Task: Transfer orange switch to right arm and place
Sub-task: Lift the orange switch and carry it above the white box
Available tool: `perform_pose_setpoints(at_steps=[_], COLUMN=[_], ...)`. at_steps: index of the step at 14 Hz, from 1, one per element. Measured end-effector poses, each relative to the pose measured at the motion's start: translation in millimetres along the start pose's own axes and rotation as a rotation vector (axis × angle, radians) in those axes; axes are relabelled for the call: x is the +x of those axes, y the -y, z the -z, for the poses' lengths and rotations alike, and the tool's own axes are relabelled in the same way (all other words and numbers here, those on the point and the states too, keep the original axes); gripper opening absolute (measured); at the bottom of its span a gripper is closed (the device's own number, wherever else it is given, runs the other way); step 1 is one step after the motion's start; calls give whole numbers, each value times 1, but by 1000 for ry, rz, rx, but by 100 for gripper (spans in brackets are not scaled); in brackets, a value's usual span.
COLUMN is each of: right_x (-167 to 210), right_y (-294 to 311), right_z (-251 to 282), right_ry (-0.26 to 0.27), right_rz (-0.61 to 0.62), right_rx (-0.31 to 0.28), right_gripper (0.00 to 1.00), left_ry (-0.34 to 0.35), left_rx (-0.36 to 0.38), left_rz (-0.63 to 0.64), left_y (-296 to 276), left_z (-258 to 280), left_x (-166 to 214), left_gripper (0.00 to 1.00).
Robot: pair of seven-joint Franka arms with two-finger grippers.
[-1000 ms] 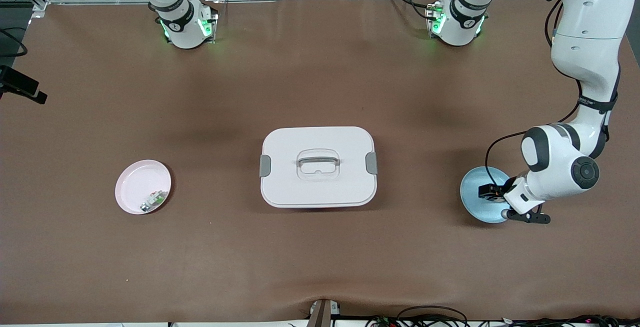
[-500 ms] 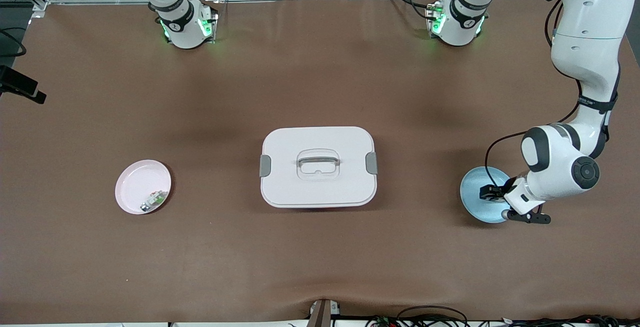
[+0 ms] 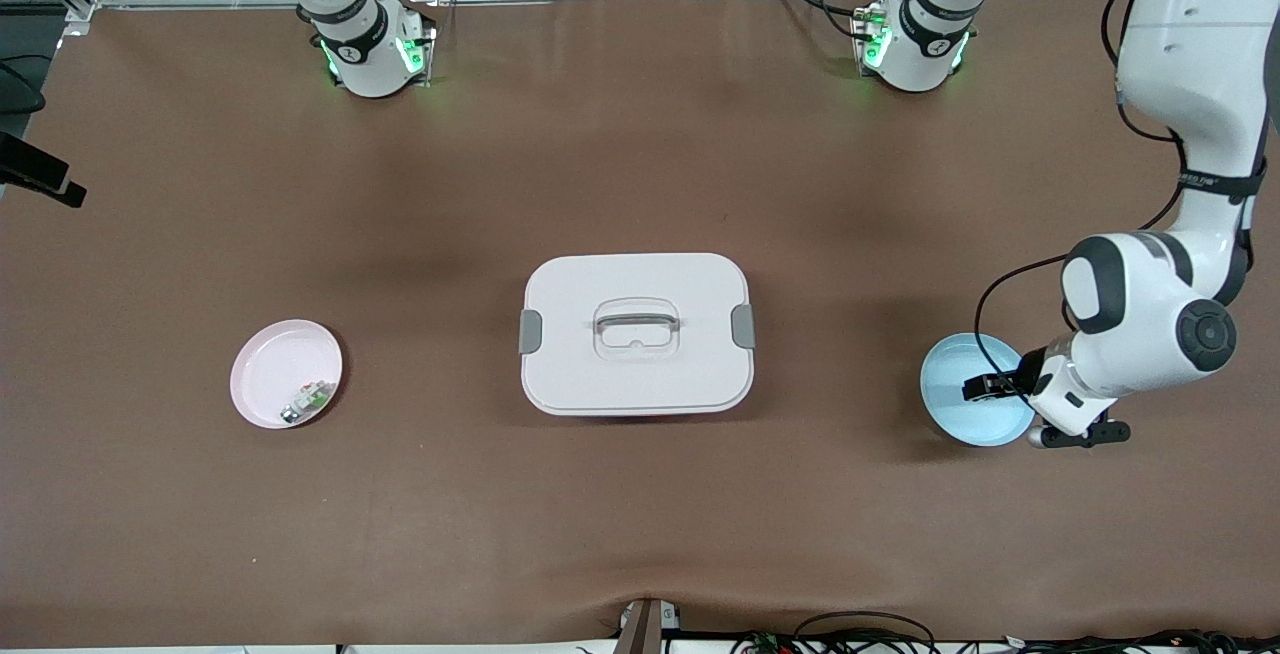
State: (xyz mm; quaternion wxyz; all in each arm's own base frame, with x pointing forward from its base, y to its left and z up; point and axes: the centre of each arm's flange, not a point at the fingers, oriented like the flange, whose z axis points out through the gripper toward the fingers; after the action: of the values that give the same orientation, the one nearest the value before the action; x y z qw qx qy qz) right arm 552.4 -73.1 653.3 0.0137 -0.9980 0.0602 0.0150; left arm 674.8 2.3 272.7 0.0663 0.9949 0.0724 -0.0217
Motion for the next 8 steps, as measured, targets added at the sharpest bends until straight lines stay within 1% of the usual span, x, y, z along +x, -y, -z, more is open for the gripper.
perform_pose_setpoints(at_steps=[2, 5, 7, 8], right_x=[0, 0, 0, 0], right_y=[0, 0, 0, 0], right_z=[0, 0, 0, 0], right_ry=[0, 1, 1, 1], right_rz=[0, 0, 0, 0], right_rx=[0, 0, 0, 0], right_gripper=[100, 100, 100, 100], left_ry=[36, 113, 157, 173], left_rx=[2, -59, -77, -92], left_rz=[85, 266, 393, 430], left_y=[-8, -20, -27, -34], left_z=[42, 110, 141, 153], left_x=[-11, -35, -50, -56], left_gripper=[73, 73, 73, 73])
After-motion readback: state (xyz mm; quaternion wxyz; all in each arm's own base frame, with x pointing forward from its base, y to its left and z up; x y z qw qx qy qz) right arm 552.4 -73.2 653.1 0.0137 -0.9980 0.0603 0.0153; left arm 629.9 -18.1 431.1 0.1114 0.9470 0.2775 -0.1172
